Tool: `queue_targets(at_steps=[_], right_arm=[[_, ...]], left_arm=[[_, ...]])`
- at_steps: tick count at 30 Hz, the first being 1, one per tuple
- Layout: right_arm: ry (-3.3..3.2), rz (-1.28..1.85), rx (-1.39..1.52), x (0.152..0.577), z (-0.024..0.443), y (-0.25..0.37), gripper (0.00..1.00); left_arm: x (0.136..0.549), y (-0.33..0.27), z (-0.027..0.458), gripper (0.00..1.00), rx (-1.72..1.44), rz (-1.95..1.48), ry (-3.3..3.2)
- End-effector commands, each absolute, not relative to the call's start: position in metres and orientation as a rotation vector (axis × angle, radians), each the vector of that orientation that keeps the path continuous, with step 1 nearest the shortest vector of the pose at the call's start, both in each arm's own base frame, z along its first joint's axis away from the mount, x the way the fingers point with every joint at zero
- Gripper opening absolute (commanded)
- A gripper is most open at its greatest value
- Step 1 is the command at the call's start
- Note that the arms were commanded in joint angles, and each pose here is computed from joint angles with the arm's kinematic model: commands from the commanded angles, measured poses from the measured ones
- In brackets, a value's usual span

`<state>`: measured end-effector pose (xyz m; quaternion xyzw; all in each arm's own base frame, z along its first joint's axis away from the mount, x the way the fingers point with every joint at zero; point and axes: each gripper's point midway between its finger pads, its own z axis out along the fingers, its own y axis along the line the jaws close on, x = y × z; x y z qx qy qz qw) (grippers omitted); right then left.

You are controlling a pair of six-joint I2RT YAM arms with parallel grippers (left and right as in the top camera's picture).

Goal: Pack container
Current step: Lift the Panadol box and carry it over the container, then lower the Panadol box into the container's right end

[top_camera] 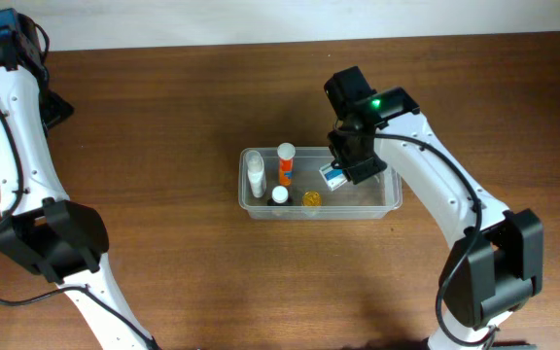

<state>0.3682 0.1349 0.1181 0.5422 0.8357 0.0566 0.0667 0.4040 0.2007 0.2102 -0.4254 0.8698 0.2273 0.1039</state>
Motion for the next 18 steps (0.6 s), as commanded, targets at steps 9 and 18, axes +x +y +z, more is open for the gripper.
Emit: queue_targets(at_steps=[9, 18], right_arm=[[2.441, 0.139, 1.753, 0.362, 0.087, 0.13, 0.31], [2.354, 0.182, 1.841, 0.368, 0.081, 0.132, 0.31]], left_arm=[[0.406, 0.202, 0.215, 0.99, -1.239, 0.684, 2.551], [0.406, 0.202, 0.215, 0.99, -1.239, 0.684, 2.552]])
